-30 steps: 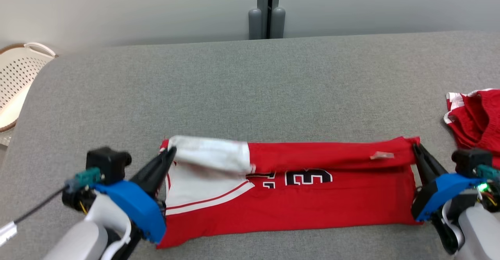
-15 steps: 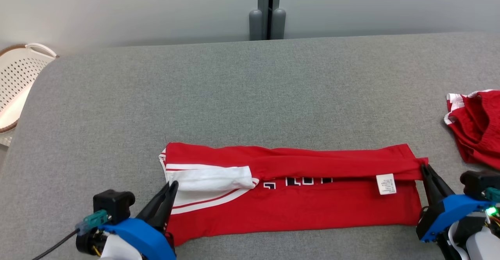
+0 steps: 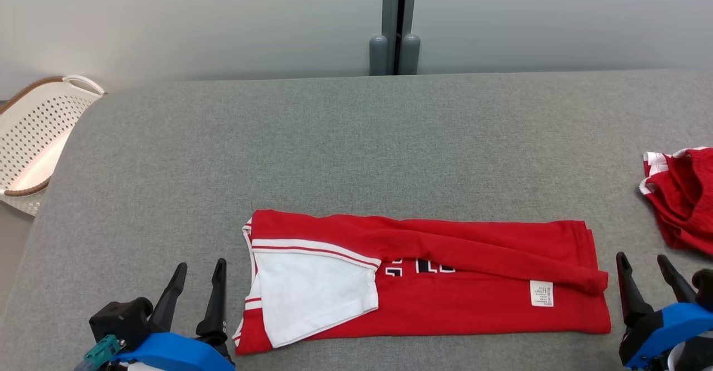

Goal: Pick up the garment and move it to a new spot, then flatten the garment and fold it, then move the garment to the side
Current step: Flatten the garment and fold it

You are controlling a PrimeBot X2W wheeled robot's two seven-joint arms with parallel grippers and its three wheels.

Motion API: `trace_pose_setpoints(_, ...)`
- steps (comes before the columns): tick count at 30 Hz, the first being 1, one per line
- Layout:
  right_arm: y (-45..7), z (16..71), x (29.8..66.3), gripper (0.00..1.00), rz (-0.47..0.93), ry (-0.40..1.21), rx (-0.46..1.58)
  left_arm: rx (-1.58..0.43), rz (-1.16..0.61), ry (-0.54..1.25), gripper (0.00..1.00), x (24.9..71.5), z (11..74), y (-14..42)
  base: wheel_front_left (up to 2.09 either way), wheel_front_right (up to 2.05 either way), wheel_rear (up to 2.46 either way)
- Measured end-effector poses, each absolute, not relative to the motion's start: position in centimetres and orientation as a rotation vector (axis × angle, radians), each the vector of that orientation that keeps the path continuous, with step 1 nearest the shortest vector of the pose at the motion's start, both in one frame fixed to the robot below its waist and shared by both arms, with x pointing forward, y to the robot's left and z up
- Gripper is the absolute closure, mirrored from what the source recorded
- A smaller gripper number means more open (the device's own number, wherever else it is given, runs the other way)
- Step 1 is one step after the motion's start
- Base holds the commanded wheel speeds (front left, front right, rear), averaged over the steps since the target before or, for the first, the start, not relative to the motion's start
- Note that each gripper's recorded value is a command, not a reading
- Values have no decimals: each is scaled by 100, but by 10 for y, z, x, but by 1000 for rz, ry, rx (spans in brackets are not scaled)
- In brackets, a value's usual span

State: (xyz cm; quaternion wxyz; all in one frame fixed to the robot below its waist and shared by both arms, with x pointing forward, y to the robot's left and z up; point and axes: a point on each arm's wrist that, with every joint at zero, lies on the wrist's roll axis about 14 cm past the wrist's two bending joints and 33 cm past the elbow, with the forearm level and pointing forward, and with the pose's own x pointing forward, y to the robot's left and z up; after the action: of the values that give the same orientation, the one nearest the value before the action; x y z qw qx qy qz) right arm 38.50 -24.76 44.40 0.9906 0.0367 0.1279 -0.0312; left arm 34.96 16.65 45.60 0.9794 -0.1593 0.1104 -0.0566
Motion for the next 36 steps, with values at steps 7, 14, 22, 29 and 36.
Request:
trace_pose_setpoints(7, -228, 430, 390, 0, -19, 386, 58, -312, -81, 194, 0, 352, 460, 171, 0, 0, 0)
trace_pose_setpoints(14, -232, 410, 400, 0, -20, 515, 2, -291, -25, 180, 0, 352, 461, 188, 0, 0, 0)
trace_pose_setpoints(22, -231, 375, 397, 0, -21, 660, 5, -273, 38, 186, 0, 346, 457, 209, 0, 0, 0)
trace_pose_setpoints(29, -219, 361, 396, 33, -3, 710, 33, -264, 53, 187, 0, 345, 456, 216, 0, 0, 0)
trace_pose_setpoints(36, -208, 358, 397, 95, 11, 723, 90, -247, 44, 186, 0, 344, 457, 217, 0, 0, 0)
